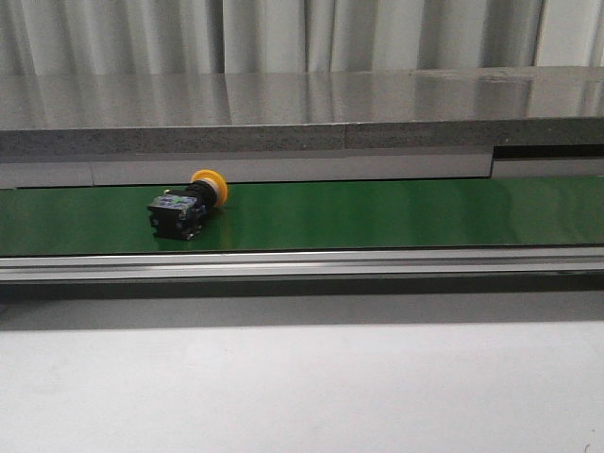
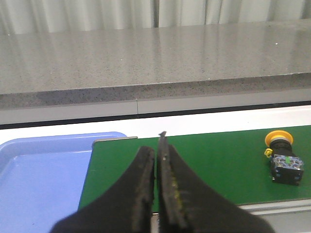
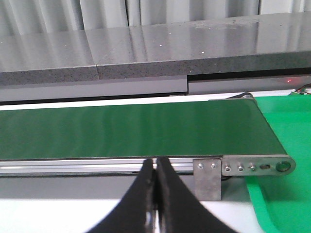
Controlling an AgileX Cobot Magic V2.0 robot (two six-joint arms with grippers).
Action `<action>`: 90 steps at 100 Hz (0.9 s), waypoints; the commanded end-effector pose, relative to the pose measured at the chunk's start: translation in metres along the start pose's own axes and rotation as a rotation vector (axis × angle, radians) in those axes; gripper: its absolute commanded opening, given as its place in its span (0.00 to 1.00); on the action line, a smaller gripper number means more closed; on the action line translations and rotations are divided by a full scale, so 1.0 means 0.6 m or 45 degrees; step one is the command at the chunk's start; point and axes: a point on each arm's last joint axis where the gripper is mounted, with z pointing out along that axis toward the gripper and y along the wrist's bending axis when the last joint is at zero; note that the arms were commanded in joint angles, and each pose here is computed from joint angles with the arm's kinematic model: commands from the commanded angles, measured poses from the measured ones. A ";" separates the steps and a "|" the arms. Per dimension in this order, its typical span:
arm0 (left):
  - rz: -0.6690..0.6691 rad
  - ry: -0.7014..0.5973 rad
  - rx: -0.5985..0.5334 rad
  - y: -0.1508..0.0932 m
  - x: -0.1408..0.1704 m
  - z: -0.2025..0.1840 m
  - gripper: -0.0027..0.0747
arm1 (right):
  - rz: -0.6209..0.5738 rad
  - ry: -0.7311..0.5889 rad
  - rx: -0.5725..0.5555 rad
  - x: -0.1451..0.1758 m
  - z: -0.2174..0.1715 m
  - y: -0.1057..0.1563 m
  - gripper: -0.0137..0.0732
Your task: Move button from left to right
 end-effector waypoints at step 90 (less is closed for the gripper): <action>-0.009 -0.131 -0.003 0.000 -0.027 -0.002 0.01 | 0.033 -0.003 -0.021 -0.137 -0.003 0.016 0.08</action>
